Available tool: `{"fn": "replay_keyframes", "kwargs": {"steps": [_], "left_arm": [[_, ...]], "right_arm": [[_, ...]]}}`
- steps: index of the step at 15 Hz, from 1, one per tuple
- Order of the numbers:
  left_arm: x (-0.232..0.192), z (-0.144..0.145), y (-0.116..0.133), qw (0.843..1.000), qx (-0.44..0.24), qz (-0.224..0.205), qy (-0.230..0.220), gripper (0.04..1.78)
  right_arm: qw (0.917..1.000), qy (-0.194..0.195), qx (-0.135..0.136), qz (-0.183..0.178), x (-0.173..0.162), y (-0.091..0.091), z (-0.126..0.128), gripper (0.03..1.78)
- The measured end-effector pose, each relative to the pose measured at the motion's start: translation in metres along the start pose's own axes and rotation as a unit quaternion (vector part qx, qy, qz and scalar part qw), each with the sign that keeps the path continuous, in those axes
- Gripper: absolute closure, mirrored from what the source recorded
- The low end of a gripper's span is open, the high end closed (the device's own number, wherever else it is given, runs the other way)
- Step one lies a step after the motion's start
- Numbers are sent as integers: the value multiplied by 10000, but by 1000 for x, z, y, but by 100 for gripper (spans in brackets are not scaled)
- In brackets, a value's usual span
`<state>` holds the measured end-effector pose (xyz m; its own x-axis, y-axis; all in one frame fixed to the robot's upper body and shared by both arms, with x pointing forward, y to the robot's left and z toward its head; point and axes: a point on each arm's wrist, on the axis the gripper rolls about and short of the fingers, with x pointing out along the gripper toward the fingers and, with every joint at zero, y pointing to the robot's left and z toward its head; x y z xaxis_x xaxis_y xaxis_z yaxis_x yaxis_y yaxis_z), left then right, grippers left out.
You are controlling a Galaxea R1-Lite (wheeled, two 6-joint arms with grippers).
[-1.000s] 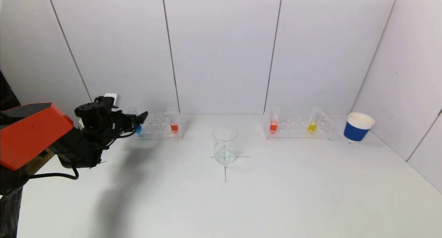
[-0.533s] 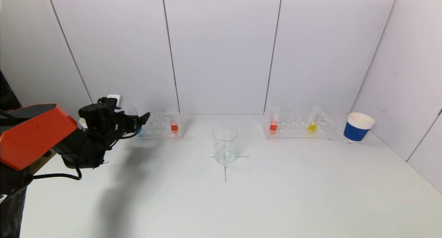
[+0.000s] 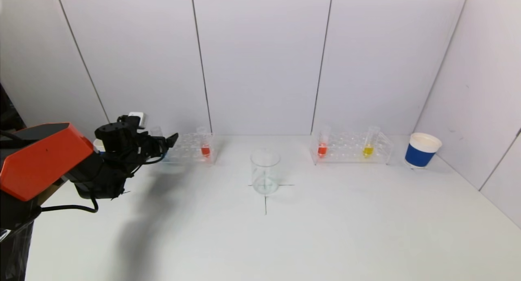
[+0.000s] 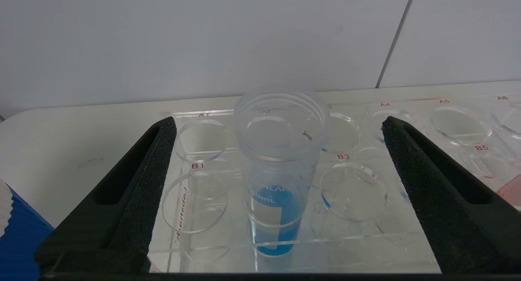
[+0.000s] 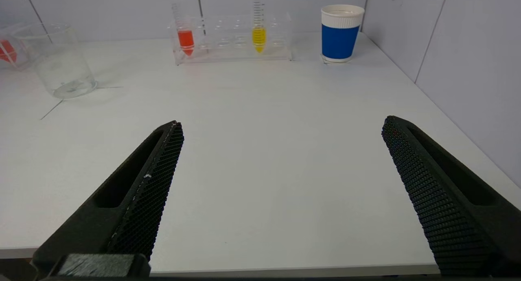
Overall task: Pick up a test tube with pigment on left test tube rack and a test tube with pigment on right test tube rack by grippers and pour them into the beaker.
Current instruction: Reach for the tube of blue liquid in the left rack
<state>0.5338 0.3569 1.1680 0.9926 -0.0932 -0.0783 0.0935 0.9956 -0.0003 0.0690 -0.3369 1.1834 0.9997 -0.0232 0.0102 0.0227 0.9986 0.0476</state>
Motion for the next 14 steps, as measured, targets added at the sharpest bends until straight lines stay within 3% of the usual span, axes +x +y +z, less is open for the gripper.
{"fn": "replay_keyframes", "kwargs": {"steps": [14], "left_arm": [[3, -1, 1, 10000, 1, 17, -27, 6]], "right_arm": [[10000, -1, 0, 0, 0, 0, 0, 4]]}}
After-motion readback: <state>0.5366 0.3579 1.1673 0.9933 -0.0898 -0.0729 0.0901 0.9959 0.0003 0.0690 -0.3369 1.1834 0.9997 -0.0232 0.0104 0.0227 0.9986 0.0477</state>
